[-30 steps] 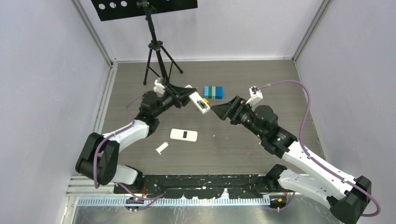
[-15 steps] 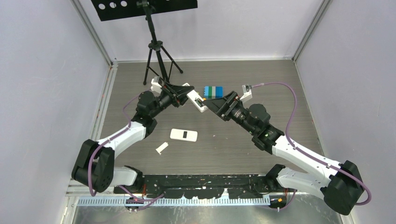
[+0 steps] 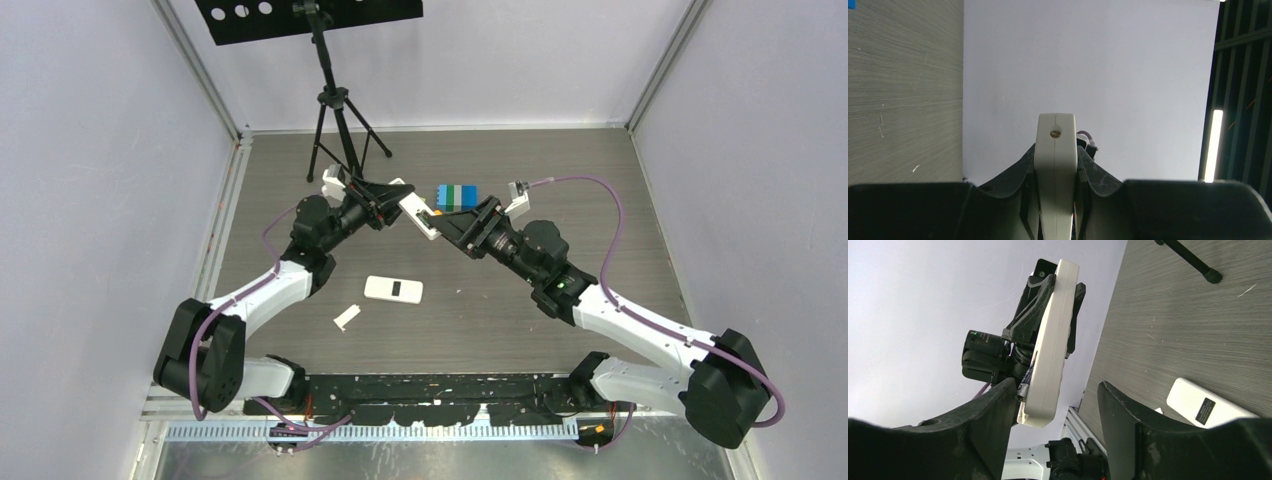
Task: Load the batteries into the remote control
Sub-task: Load the battery into the remote control.
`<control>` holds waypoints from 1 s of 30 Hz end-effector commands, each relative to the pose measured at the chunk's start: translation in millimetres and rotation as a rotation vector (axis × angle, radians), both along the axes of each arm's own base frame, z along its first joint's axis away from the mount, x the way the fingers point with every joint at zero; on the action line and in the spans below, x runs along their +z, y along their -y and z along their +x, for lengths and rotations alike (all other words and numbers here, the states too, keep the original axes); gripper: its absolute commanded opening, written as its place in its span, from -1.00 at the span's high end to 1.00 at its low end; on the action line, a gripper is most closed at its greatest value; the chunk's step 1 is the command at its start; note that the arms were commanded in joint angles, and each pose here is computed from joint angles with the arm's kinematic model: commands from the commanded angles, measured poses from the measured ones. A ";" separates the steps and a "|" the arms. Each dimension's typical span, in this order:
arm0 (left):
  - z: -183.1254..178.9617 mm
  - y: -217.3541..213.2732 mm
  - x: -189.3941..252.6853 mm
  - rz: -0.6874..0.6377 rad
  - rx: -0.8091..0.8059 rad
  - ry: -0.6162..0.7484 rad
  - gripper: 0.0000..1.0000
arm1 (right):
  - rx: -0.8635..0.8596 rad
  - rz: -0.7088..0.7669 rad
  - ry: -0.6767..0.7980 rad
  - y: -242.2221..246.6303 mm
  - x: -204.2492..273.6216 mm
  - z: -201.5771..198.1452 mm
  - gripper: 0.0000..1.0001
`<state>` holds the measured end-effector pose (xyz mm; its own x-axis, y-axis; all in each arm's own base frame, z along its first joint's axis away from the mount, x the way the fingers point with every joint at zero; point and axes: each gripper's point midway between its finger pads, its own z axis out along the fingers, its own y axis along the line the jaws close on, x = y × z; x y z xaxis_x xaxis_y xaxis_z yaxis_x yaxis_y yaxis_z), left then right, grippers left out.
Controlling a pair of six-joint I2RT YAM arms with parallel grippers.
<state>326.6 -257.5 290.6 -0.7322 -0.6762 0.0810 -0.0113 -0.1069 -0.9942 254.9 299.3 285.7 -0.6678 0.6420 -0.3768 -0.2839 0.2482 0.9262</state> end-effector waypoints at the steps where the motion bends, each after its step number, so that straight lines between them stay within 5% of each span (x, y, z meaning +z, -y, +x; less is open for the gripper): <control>1: -11.5 -1.1 29.8 -0.059 -0.029 0.076 1.00 | -0.003 0.036 0.025 -4.4 15.4 4.8 -0.12; 6: -16.7 -1.9 40.3 -0.068 -0.038 0.110 1.00 | 0.007 0.024 -0.018 -9.6 0.7 7.6 0.29; 12: -19.2 -1.4 47.4 -0.034 -0.038 0.171 1.00 | 0.018 0.019 -0.040 -11.9 -7.7 7.2 0.45; 16: -17.3 -0.5 36.8 0.063 -0.034 0.231 1.00 | 0.077 0.046 0.066 -7.4 10.0 -7.1 -0.28; 18: -13.2 -2.3 29.2 0.137 -0.055 0.280 1.00 | 0.133 0.061 0.141 -2.5 23.7 -19.9 -0.49; 30: -29.5 -11.9 17.8 0.389 -0.177 0.517 1.00 | 0.162 -0.080 0.194 9.6 10.1 -30.2 -0.49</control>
